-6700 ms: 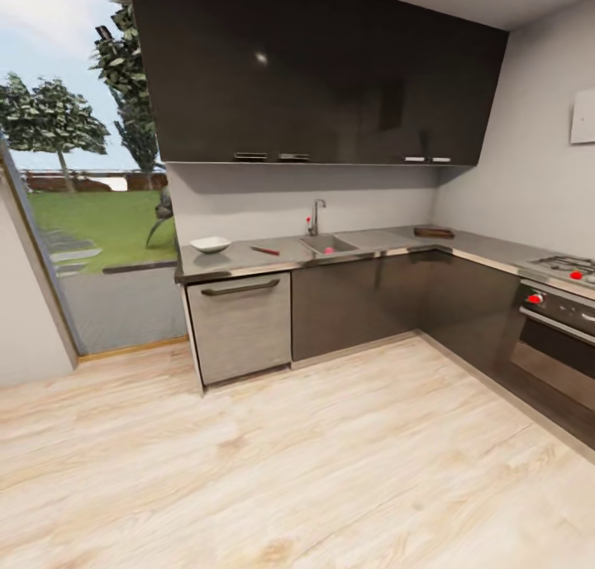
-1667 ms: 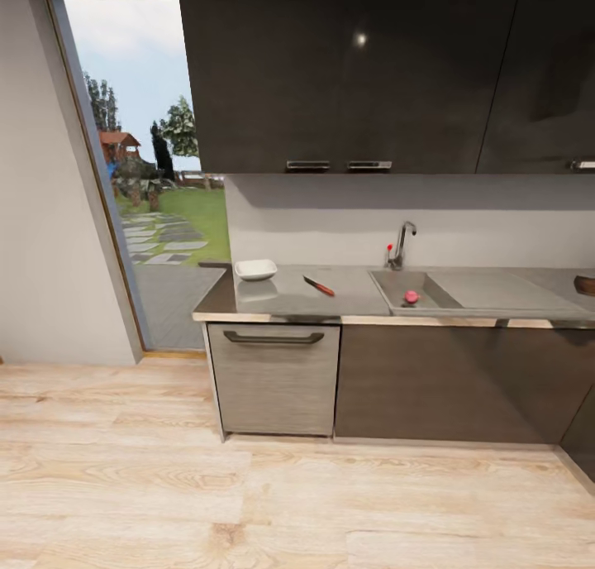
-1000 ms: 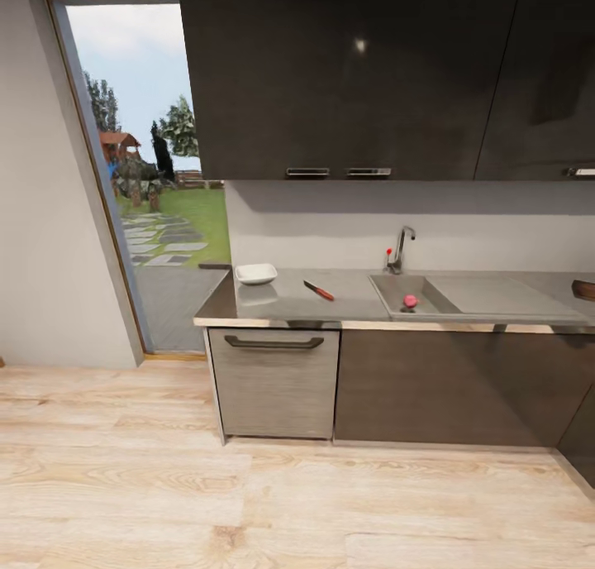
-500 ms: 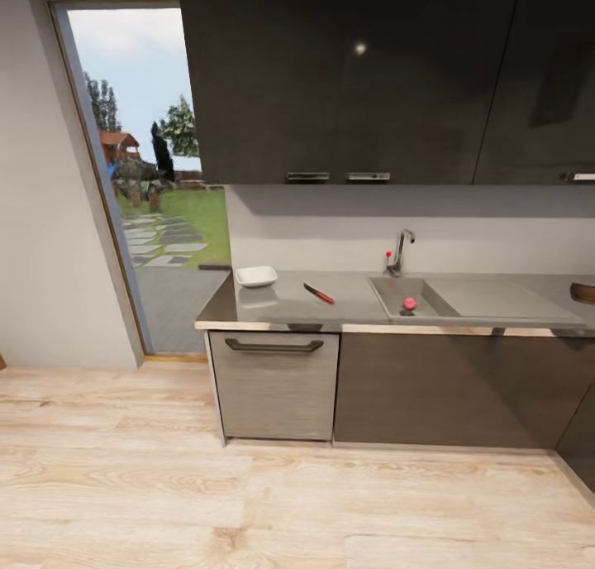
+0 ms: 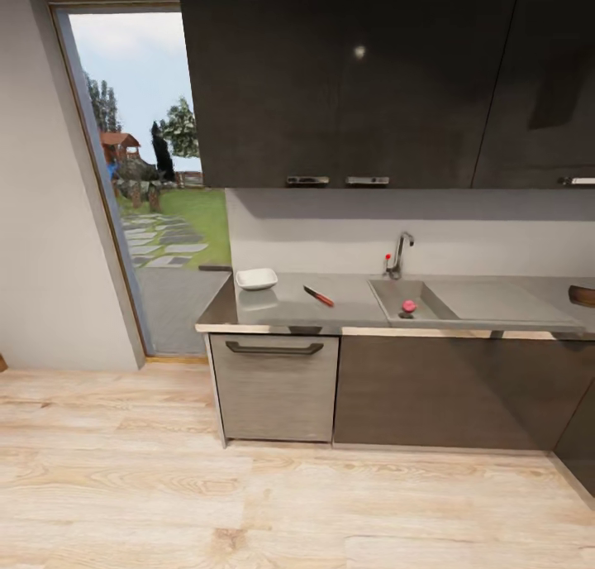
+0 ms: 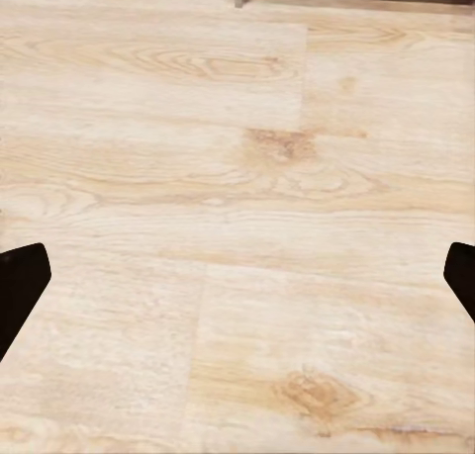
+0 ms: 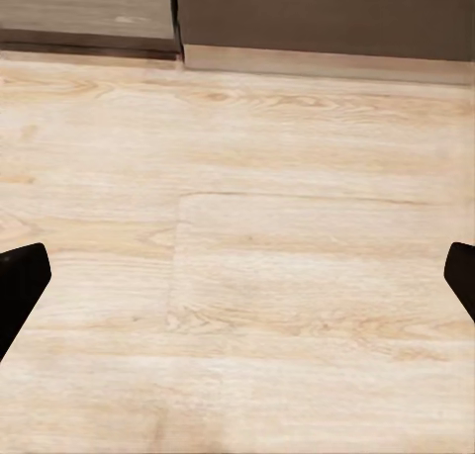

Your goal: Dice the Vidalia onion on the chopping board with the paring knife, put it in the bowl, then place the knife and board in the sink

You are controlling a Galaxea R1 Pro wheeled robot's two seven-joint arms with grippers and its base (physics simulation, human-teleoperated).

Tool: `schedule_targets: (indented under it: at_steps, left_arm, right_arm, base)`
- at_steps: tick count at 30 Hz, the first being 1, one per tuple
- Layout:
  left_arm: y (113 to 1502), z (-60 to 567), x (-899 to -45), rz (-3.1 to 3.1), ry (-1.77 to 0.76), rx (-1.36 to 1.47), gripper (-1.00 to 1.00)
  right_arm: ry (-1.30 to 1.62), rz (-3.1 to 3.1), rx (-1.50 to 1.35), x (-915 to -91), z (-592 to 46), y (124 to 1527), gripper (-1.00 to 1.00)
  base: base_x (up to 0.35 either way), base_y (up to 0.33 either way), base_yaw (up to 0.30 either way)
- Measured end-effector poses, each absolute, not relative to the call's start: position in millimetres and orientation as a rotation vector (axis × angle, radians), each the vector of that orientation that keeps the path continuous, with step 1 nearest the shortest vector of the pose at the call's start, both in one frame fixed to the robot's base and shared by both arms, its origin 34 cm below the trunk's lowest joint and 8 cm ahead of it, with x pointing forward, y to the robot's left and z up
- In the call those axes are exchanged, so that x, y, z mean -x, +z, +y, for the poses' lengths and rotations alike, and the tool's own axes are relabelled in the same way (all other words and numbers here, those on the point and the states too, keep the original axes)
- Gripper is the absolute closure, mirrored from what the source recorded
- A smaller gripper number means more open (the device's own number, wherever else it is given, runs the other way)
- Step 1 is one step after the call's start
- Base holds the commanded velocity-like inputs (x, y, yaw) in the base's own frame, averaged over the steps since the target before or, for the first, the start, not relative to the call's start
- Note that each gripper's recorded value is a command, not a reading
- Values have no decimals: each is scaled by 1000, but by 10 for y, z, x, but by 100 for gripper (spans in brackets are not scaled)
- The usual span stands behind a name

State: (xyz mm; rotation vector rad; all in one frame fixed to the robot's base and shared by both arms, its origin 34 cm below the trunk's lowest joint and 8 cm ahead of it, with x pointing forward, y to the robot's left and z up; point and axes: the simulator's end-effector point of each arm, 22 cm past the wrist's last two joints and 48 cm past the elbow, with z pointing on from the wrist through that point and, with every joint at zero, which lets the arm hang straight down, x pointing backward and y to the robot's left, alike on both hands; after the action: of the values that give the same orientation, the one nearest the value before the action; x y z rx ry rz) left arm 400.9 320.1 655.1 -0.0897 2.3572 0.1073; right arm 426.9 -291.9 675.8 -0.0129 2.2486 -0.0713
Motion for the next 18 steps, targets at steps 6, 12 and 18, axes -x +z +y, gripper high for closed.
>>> schedule_targets:
  at_steps: [6, 12, 18]
  left_arm:
    - [6605, 3201, -3977, 2361, 108, 90, -100]
    - [6666, 3202, -3959, 2362, 108, 90, -100]
    - [6722, 3195, -3936, 2363, 107, 91, -100]
  right_arm:
    - [-71, 2248, 13, -4256, -2922, 6824, -100]
    - [-71, 2248, 13, -4242, -2922, 6889, -100]
    - [-70, 2248, 14, -4223, -2918, 6948, -100]
  base:
    - [0, 0, 0]
    - [0, 0, 0]
    - [0, 0, 0]
